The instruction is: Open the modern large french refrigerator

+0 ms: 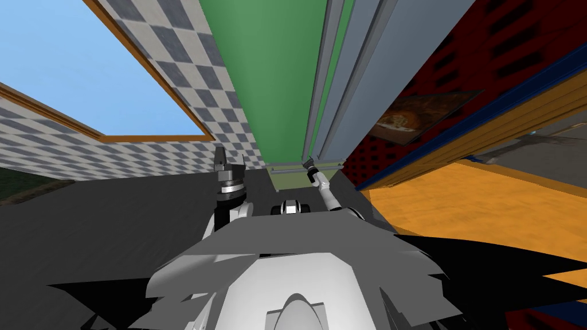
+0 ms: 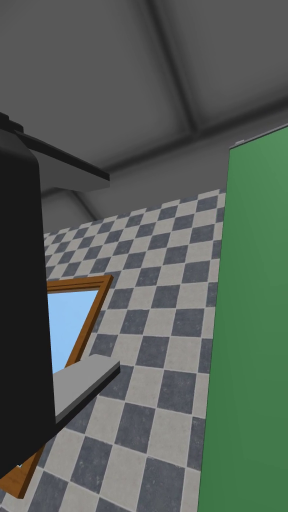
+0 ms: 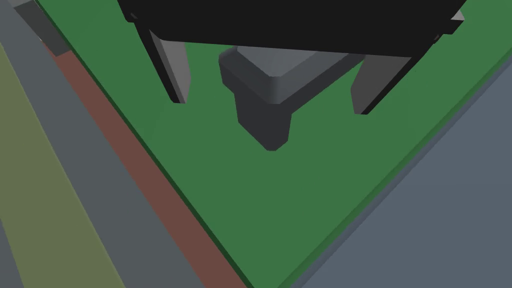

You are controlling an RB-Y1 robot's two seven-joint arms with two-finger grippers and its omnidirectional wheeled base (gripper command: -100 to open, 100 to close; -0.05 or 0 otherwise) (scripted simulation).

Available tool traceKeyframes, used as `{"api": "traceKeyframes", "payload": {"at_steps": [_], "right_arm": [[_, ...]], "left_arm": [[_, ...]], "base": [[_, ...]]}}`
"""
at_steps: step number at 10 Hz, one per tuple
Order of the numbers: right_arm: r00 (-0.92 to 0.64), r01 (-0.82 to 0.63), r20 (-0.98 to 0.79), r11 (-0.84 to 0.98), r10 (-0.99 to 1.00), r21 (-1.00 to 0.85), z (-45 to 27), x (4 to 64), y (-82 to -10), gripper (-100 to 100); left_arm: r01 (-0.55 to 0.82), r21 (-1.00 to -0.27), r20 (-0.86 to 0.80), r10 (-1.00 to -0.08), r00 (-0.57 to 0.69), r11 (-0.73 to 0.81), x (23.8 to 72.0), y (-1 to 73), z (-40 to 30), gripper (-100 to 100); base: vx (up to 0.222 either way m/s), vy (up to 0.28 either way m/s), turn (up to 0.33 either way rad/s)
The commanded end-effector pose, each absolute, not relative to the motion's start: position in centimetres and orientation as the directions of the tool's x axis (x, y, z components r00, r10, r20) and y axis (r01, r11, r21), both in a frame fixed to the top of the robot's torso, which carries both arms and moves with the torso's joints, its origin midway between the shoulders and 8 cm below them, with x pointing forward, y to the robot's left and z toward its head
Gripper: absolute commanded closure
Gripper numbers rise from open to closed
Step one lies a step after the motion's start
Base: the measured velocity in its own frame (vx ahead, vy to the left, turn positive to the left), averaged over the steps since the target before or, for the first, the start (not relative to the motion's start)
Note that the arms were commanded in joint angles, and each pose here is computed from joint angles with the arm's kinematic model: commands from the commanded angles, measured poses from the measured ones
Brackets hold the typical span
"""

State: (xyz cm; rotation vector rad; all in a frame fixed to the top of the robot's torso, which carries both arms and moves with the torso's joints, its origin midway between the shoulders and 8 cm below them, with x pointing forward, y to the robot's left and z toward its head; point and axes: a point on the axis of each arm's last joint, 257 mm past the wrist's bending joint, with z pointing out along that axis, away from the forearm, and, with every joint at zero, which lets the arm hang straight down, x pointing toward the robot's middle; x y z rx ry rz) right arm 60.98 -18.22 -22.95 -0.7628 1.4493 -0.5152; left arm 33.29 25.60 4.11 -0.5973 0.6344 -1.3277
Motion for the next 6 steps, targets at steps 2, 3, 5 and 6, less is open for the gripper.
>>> {"api": "traceKeyframes", "payload": {"at_steps": [2,3,5,6], "right_arm": [[0.043,-0.091,-0.681,0.676,-0.731,-0.731,-22.6,61.2,-19.9,100],[0.043,-0.091,-0.681,0.676,-0.731,-0.731,-22.6,61.2,-19.9,100],[0.004,-0.054,-0.681,0.68,-0.732,-0.731,-22.5,61.3,-21.5,100],[-0.015,-0.036,-0.681,0.681,-0.732,-0.731,-22.4,61.3,-22.3,100]], "left_arm": [[0.683,-0.716,-0.08,-0.989,0.127,0.145,33.3,25.6,4.1,0],[0.683,-0.716,-0.079,-0.989,0.127,0.145,33.3,25.6,4.1,0],[0.683,-0.716,-0.079,-0.989,0.126,0.145,33.3,25.6,4.1,0],[0.683,-0.716,-0.079,-0.989,0.126,0.145,33.3,25.6,4.1,0]], "base": [[-0.027,0.08,-0.087],[-0.109,0.2,-0.127],[-0.164,0.213,-0.109],[-0.176,0.21,-0.12]]}}
